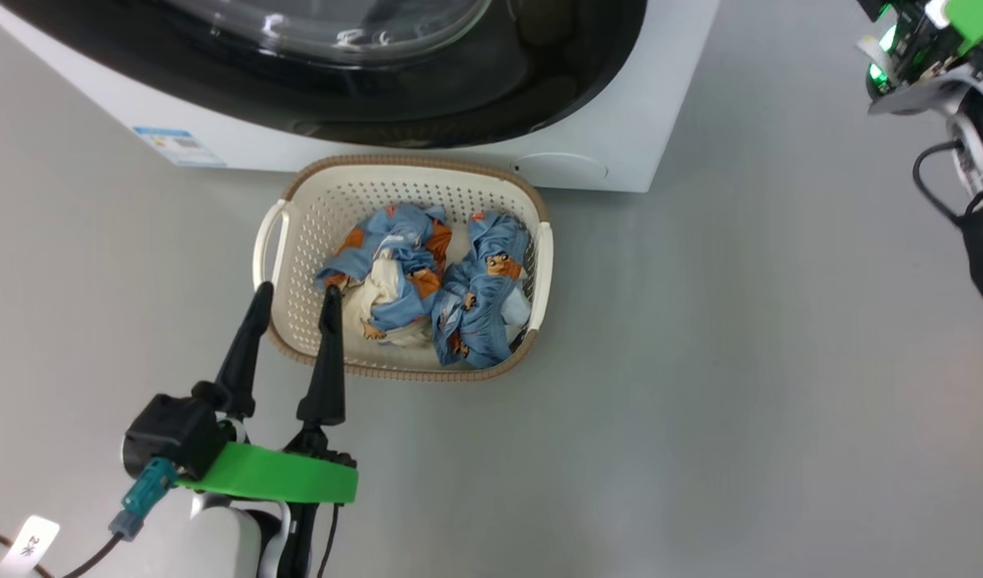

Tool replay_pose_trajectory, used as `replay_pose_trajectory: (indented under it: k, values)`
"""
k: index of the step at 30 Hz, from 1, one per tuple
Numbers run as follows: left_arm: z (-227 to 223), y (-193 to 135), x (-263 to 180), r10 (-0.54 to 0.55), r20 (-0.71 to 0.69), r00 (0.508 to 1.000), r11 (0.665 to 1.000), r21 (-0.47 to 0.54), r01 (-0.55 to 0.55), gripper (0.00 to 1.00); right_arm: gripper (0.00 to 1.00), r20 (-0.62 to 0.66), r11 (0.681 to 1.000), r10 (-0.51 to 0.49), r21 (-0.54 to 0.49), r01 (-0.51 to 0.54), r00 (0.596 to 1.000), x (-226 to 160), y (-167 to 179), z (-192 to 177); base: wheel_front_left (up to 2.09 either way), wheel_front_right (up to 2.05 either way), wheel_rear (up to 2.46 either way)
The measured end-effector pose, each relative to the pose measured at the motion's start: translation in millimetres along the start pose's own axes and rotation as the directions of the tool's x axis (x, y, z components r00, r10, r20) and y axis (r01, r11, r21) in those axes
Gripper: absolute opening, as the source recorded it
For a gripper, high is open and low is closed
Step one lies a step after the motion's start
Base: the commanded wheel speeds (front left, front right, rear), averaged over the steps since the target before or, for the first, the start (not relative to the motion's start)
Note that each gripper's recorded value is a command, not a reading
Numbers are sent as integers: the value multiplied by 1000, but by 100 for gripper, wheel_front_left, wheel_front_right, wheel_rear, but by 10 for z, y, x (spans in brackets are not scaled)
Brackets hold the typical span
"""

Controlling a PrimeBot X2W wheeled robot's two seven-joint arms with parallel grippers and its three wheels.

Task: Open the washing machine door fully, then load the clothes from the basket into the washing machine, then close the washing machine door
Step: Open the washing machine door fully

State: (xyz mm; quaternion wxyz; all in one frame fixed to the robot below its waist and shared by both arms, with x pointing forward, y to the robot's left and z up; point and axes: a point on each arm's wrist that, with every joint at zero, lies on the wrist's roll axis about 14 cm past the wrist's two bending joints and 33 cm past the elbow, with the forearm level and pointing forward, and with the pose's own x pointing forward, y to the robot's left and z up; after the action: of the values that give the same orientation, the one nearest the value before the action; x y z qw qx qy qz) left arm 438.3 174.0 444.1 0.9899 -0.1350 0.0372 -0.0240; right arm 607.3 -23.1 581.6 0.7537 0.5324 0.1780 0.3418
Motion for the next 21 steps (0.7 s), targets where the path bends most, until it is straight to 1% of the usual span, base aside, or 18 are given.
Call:
replay_pose_trajectory:
  k: [4, 12, 21]
  values:
    - [-24, -4, 56, -3, -4, 1000, 1000, -14, 3, 100, 0, -70, 1000, -10, 14, 11, 997, 121, -90, -60, 0, 0, 0]
    - [-32, 28, 136, 1, -2, 1000, 1000, -30, -1, 100, 0, -170, 999, 9, 39, -3, 985, 373, -168, -204, 0, 0, 0]
    - [-55, 124, 110, 27, -12, 1000, 999, -34, -28, 100, 0, -248, 999, 28, 51, -15, 968, 564, -241, -424, 0, 0, 0]
